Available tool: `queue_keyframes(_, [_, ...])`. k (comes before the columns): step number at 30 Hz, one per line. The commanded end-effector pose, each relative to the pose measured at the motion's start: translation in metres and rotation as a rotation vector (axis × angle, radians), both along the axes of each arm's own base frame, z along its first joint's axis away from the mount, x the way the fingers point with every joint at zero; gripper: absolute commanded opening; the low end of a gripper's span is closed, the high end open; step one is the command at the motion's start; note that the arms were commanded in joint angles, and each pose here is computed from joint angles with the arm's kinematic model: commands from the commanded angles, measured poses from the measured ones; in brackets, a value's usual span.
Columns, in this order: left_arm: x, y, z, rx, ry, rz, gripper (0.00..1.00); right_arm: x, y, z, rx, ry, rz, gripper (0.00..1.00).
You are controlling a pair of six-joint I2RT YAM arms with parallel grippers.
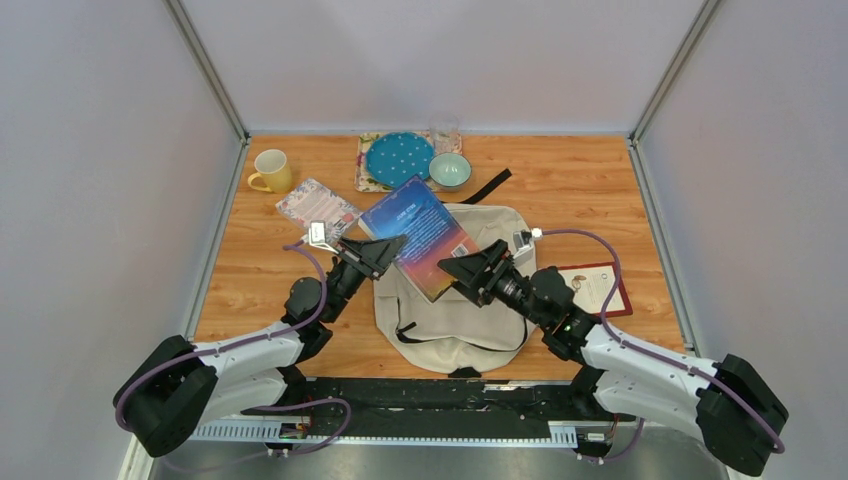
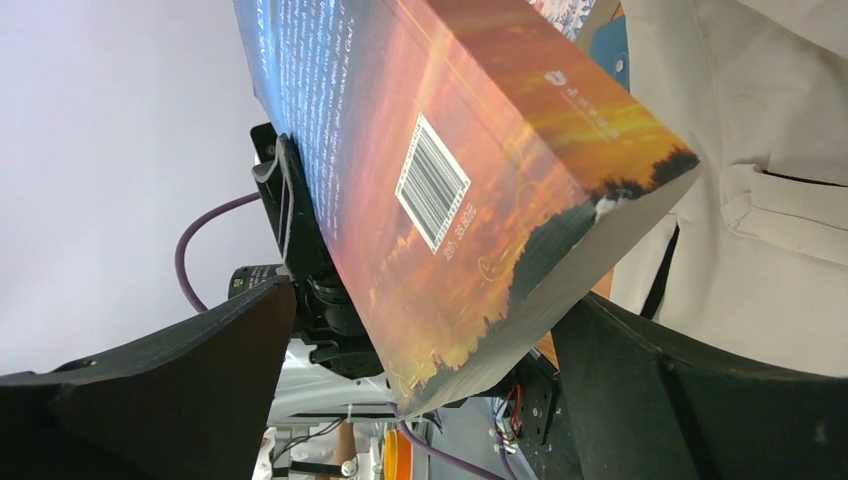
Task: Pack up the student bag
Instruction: Pick up the book from the center of the board.
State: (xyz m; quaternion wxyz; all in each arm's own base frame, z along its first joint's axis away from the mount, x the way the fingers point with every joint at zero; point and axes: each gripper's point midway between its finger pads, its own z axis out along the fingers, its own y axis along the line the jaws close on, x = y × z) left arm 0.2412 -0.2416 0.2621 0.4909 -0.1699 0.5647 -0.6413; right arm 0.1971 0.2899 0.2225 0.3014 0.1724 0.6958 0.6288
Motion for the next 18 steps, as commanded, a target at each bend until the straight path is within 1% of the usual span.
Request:
queue_keyframes(1, [-0.059, 0.045, 0.151, -0.436, -0.443, -0.042, 0.0, 0.007, -0.002, 0.009, 0.009, -0.035, -0.038, 0.99])
queue_keyframes(5, [-0.059, 0.045, 0.155, -0.45, -0.445, -0.05, 0.0, 0.006, 0.009, 0.019, 0.041, -0.069, 0.005, 0.99])
queue_keyframes(7, [-0.059, 0.046, 0.157, -0.454, -0.448, -0.05, 0.0, 0.008, 0.014, 0.012, 0.035, -0.053, 0.016, 0.99])
queue_keyframes(8, [-0.061, 0.047, 0.159, -0.46, -0.455, -0.05, 0.0, 0.007, 0.016, 0.02, 0.071, -0.076, 0.027, 0.99])
queue_keyframes(10, [-0.063, 0.048, 0.162, -0.467, -0.461, -0.051, 0.0, 0.009, 0.019, 0.018, 0.092, -0.071, 0.034, 0.99])
queue_keyframes(11, [-0.063, 0.048, 0.161, -0.465, -0.46, -0.05, 0.0, 0.008, 0.019, 0.026, 0.125, -0.101, 0.035, 0.99])
queue_keyframes(13, [-0.063, 0.048, 0.159, -0.458, -0.459, -0.05, 0.0, 0.007, 0.019, 0.029, 0.144, -0.115, 0.039, 0.98])
queue_keyframes(16, [-0.062, 0.049, 0.151, -0.454, -0.436, -0.049, 0.0, 0.004, 0.019, 0.044, 0.175, -0.156, 0.054, 0.93])
queue_keyframes(18, [-0.061, 0.049, 0.147, -0.449, -0.428, -0.045, 0.0, 0.002, 0.017, 0.05, 0.179, -0.173, 0.051, 0.85])
